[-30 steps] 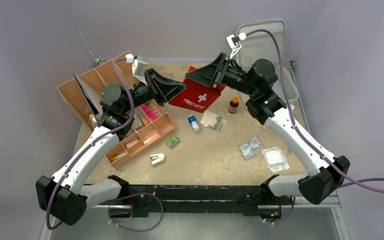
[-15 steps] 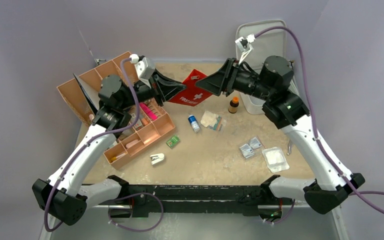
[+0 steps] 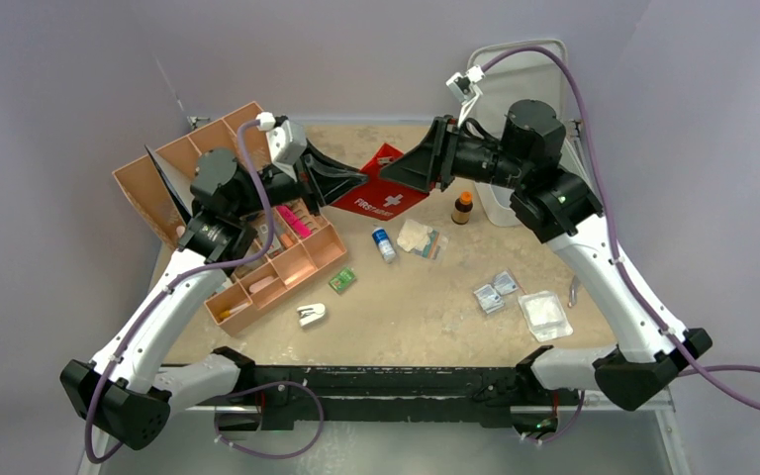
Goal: Organize the medicine kit
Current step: Zip the medicine pouch.
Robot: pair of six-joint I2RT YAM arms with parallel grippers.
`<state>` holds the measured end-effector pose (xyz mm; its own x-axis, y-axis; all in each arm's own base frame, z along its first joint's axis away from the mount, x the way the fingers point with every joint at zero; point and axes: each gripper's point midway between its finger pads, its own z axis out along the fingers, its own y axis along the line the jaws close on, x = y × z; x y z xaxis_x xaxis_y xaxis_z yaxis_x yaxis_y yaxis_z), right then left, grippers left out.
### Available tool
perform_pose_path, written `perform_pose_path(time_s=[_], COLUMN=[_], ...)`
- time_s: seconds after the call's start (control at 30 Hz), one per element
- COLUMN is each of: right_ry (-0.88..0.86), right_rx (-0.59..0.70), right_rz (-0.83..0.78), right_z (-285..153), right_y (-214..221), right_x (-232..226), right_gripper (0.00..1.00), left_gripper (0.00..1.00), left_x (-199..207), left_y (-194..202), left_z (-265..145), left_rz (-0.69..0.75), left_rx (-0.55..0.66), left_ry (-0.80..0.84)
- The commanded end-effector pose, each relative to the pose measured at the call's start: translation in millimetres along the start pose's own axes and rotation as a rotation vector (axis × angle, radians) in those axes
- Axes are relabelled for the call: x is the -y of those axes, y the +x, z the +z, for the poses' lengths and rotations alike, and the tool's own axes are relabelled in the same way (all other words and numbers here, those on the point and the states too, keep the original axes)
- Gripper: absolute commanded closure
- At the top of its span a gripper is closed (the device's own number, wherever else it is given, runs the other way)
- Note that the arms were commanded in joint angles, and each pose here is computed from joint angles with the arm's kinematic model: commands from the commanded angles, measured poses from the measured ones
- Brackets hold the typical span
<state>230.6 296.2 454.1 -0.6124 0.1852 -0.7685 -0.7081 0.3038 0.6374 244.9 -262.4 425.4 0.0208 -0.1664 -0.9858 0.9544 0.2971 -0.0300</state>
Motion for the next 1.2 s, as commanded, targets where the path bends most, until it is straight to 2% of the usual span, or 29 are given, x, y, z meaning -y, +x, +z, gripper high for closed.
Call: perform_pose_path(time_s=[0.0, 0.23, 0.63, 0.9, 1.03, 1.17], right_ry=[-0.056, -0.061, -0.092, 0.005, 0.084, 0.093], right_rx=[-0.017, -0.041, -0.055, -0.115, -0.096, -0.073], right_rz=[0.005, 0.001, -0.04, -0.043, -0.087, -0.123], right_z=[1, 3, 3, -4, -15, -22], right_y=[0, 4, 6, 23, 21, 17], right_x=[-11, -9, -12, 7, 14, 10], right_gripper=[0.47, 0.42, 0.46, 0.47, 0.5, 0.5], left_gripper=[1.0, 1.0, 1.0, 1.0, 1.0, 1.0], left_x=[13, 15, 20, 23, 22, 21], left_y=[-13, -12, -2, -1, -1, -2], left_z=[-3, -3, -5, -7, -8, -8], left_rz=[0.053, 0.055, 0.042, 0.037, 0.037, 0.029], left_rx=[0.026, 0.02, -0.015, -0.019, -0.02, -0.017], left_ry=[0.046, 0.064, 0.092, 0.098, 0.083, 0.081])
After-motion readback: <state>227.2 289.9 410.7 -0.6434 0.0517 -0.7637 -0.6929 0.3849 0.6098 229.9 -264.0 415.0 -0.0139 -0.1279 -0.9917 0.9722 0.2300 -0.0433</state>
